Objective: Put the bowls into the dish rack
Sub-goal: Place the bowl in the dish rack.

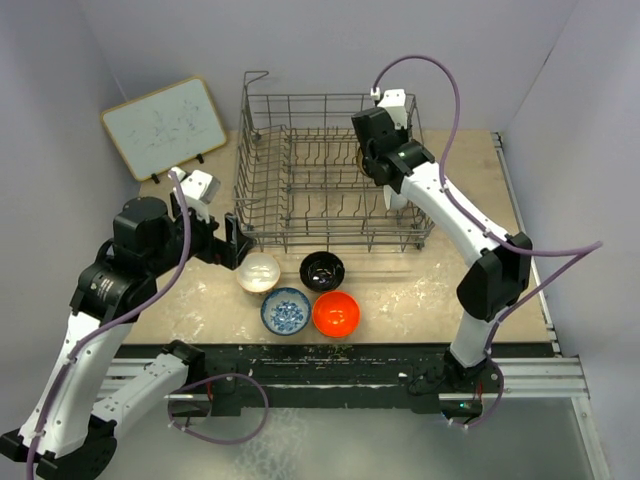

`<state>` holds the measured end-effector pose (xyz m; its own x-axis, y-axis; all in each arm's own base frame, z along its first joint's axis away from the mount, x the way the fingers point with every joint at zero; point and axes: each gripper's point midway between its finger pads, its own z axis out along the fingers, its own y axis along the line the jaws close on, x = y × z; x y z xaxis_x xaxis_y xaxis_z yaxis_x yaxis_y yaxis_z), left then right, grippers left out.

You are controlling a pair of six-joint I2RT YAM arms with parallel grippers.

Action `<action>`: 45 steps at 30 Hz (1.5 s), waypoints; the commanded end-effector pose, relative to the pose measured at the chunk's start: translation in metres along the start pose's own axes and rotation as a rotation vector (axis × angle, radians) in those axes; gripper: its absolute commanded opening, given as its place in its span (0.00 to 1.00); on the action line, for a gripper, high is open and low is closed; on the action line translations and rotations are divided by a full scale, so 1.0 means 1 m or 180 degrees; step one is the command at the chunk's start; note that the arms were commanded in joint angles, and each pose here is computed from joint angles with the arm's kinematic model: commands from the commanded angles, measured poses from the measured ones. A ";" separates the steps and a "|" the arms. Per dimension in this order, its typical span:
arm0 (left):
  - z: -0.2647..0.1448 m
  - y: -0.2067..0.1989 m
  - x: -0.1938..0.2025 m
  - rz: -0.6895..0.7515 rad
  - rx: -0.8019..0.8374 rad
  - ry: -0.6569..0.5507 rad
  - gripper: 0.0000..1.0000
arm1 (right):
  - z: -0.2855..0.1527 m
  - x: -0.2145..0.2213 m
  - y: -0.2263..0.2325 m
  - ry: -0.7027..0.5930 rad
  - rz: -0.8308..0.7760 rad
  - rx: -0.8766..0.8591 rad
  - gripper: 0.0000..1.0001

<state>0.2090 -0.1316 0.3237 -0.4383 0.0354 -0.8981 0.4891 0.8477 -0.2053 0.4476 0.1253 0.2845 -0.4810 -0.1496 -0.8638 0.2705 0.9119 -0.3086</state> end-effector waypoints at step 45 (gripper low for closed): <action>-0.006 0.012 0.012 0.0176 -0.0146 -0.0065 0.99 | 0.006 0.025 0.017 -0.0098 -0.1612 0.1533 0.00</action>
<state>0.2017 -0.1216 0.3089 -0.4276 0.0657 -0.9016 0.4801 0.8616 -0.1648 0.4478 0.1411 0.2305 -0.6257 -0.5229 -0.5789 0.2769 0.5449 -0.7915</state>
